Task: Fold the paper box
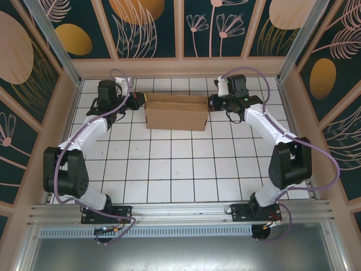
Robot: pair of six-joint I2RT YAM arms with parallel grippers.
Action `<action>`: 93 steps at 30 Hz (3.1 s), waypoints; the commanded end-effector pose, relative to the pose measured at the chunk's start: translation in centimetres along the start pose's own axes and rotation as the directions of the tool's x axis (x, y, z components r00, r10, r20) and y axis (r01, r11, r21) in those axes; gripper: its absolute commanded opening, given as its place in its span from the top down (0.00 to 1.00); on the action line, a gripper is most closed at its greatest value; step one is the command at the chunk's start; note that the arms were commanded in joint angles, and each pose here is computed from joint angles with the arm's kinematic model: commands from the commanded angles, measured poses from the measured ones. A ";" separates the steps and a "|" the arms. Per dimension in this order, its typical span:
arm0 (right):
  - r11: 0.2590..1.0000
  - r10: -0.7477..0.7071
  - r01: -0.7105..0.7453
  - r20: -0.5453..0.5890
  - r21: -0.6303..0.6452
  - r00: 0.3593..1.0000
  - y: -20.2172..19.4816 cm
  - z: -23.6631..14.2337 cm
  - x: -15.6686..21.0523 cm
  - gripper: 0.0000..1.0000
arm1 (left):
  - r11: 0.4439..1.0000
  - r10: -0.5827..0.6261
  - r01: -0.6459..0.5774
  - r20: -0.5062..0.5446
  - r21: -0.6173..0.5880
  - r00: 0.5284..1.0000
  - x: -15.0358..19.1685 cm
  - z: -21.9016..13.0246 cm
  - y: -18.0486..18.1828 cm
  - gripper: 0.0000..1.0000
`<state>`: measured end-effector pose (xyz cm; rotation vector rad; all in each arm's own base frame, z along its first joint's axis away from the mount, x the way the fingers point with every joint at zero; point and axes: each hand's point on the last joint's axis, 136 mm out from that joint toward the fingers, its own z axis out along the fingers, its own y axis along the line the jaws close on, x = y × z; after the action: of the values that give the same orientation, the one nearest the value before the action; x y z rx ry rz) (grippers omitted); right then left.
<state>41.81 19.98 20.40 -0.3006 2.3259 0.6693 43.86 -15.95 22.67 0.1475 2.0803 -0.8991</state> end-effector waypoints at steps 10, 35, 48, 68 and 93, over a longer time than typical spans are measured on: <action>0.998 0.024 -0.021 -0.042 0.061 0.999 -1.4 0.9 2.2 1.00 | 0.994 -0.109 0.110 -0.024 0.026 0.994 0.5 0.4 -0.6 1.00; 0.992 -0.098 0.100 -0.029 0.072 0.995 0.7 1.1 3.3 1.00 | 0.969 -0.244 0.245 -0.024 0.036 0.969 1.0 0.3 -0.6 1.00; 0.990 -0.115 0.118 -0.042 0.083 0.993 0.7 1.2 4.0 1.00 | 0.983 -0.147 0.144 -0.023 -0.113 0.989 2.7 -0.2 2.1 1.00; 0.986 -0.130 0.135 -0.059 0.093 0.990 0.4 1.2 4.6 1.00 | 0.966 -0.010 0.016 0.021 -0.259 1.000 0.9 -1.7 3.8 1.00; 0.979 -0.162 0.173 -0.103 0.107 0.981 0.5 1.5 5.5 1.00 | 0.931 0.077 -0.083 -0.029 -0.356 0.997 3.0 -2.2 5.5 1.00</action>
<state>40.19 22.11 19.11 -0.4533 2.2555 0.5154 43.53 -12.39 19.75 0.0587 2.1531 -0.5539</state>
